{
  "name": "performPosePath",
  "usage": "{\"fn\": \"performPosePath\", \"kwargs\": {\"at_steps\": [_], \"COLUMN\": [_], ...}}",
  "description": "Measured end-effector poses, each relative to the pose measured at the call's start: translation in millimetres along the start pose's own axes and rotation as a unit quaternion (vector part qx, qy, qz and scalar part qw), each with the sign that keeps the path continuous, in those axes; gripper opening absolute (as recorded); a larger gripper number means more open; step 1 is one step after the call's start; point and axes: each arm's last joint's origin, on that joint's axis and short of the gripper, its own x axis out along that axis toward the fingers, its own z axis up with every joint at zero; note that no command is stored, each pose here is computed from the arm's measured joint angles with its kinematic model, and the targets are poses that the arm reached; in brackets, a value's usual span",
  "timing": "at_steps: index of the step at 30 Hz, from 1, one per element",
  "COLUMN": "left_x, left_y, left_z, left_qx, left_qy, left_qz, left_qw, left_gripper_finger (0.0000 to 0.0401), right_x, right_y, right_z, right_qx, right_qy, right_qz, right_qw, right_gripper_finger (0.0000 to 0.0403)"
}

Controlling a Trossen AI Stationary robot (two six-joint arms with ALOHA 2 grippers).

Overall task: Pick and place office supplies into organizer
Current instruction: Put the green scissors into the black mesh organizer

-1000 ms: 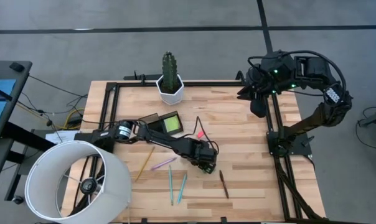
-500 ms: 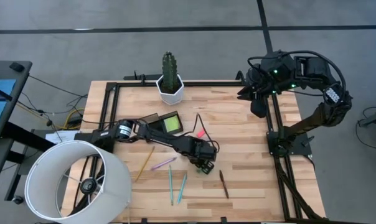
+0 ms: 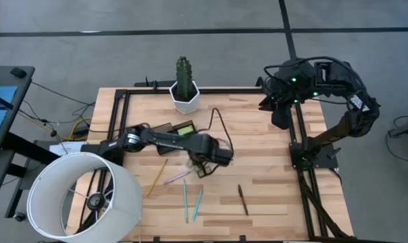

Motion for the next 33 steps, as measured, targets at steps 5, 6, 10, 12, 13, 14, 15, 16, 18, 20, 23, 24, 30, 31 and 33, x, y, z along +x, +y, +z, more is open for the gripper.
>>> {"fn": "performPosePath", "kwargs": {"at_steps": [5,6,10,12,13,14,15,16,18,20,23,24,30,31,33], "left_x": [-43.6,-49.7,-54.8,-62.2,-65.6,-68.2,-70.0,-70.4,-74.9,-86.5,-102.2,-104.1,-96.8,-92.8,-81.9], "left_y": [30.1,37.1,60.2,73.7,79.9,85.5,90.4,94.8,105.6,118.8,138.0,143.9,169.7,170.1,168.2], "left_z": [0.2,-0.1,2.9,0.7,-0.1,-0.2,-0.3,0.4,-1.1,-6.9,-22.3,-29.4,-91.6,-100.2,-115.9], "left_qx": [0.043,0.035,0.018,0.011,0.015,0.019,0.021,0.021,0.016,0.003,-0.016,-0.026,-0.127,-0.134,-0.14], "left_qy": [-0.059,-0.072,-0.08,-0.09,-0.094,-0.098,-0.102,-0.103,-0.108,-0.124,-0.141,-0.139,-0.076,-0.062,-0.034], "left_qz": [-0.042,-0.044,-0.037,-0.036,-0.036,-0.035,-0.034,-0.035,-0.037,-0.039,-0.044,-0.044,-0.08,-0.087,-0.1], "left_qw": [0.996,0.996,0.996,0.995,0.995,0.994,0.994,0.994,0.993,0.991,0.989,0.989,0.986,0.985,0.985], "left_gripper_finger": [0.0002,0.0002,0.0002,0.0001,0.0001,0.0001,0.0001,0.0001,0.0001,0.0001,0.0,0.0,0.0,0.0,0.0], "right_x": [7.2,8.9,12.9,13.0,12.6,12.6,12.7,12.7,11.9,11.3,11.4,11.4,11.4,11.4,11.4], "right_y": [-0.6,-0.8,0.7,0.6,0.8,1.4,1.9,2.2,2.1,2.2,2.1,2.1,2.1,2.1,1.8], "right_z": [4.6,5.2,6.4,6.1,5.9,5.8,6.0,5.9,5.3,4.5,4.6,4.6,4.6,4.6,4.6], "right_qx": [0.001,0.003,0.001,0.002,0.001,0.0,-0.001,-0.001,-0.001,0.001,0.008,0.009,0.008,0.006,-0.002], "right_qy": [0.004,0.007,0.017,0.019,0.019,0.019,0.019,0.019,0.019,0.021,0.022,0.022,0.022,0.022,0.021], "right_qz": [0.0,0.001,0.005,0.005,0.006,0.006,0.007,0.008,0.007,0.007,0.007,0.007,0.007,0.007,0.006], "right_qw": [1.0,1.0,1.0,1.0,1.0,1.0,1.0,1.0,1.0,1.0,1.0,1.0,1.0,1.0,1.0], "right_gripper_finger": [0.0064,0.0064,0.0064,0.0064,0.0064,0.0064,0.0064,0.0064,0.0064,0.0064,0.0064,0.0064,0.0064,0.0064,0.0064]}}
